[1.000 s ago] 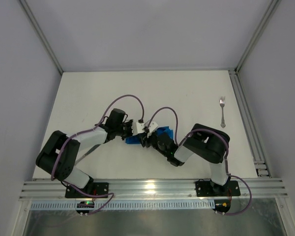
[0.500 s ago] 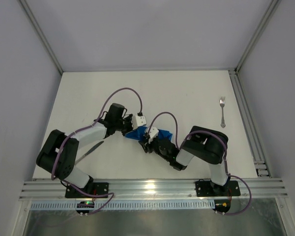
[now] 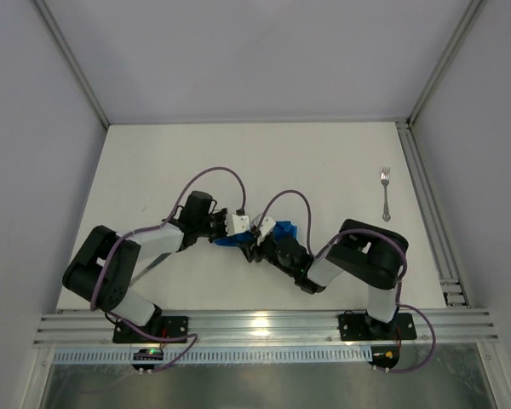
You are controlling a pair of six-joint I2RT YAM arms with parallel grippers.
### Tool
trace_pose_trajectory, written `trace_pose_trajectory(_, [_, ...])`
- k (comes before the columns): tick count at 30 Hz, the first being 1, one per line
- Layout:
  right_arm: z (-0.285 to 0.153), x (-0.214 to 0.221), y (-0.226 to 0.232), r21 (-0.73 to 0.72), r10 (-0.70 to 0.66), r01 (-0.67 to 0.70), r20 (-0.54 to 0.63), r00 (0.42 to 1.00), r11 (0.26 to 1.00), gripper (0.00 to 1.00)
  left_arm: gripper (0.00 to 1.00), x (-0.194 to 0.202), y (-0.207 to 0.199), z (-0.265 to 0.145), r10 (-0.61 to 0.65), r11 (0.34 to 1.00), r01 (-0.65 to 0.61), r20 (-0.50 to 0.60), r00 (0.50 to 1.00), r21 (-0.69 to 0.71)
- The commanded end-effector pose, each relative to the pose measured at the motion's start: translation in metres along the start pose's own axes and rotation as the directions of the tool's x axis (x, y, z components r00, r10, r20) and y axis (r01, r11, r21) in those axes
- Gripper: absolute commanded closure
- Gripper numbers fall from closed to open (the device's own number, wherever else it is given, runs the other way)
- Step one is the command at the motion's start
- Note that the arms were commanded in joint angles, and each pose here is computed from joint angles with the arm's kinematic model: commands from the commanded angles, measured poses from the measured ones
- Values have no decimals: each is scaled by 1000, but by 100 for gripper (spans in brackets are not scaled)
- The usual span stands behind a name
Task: Fold the napkin into a case and place the utensils inside
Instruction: Stuff the top corner of the smaller-rectangle-folded napkin into the folded napkin.
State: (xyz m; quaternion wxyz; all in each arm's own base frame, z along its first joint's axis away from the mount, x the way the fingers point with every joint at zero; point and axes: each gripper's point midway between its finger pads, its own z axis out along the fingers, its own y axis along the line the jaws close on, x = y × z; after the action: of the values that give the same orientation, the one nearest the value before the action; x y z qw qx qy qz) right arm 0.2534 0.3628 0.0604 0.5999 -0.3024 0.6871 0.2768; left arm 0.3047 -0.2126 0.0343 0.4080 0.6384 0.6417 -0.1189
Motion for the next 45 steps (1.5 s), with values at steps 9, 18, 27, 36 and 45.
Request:
trace_pose_trajectory(9, [-39, -48, 24, -159, 301, -301, -23, 953, 940, 57, 100, -7, 12, 0, 340, 924, -312, 106, 934, -220])
trace_pose_trajectory(18, [-25, -42, -15, 42, 381, -379, -134, 915, 924, 78, 100, 0, -2, -1, 552, 809, -503, 97, 828, -303])
trace_pose_trajectory(27, [28, -27, -31, 145, 464, -442, -192, 865, 885, 96, 100, 2, -6, 3, 647, 734, -587, 86, 758, -342])
trace_pose_trajectory(36, [34, 45, -11, 178, 576, -550, -337, 745, 816, 96, 100, 11, -15, 6, 560, 819, -532, 92, 824, -215])
trace_pose_trajectory(45, [16, 75, -24, 308, 605, -522, -361, 709, 795, 96, 86, 16, -11, 6, 501, 860, -490, 51, 864, -143])
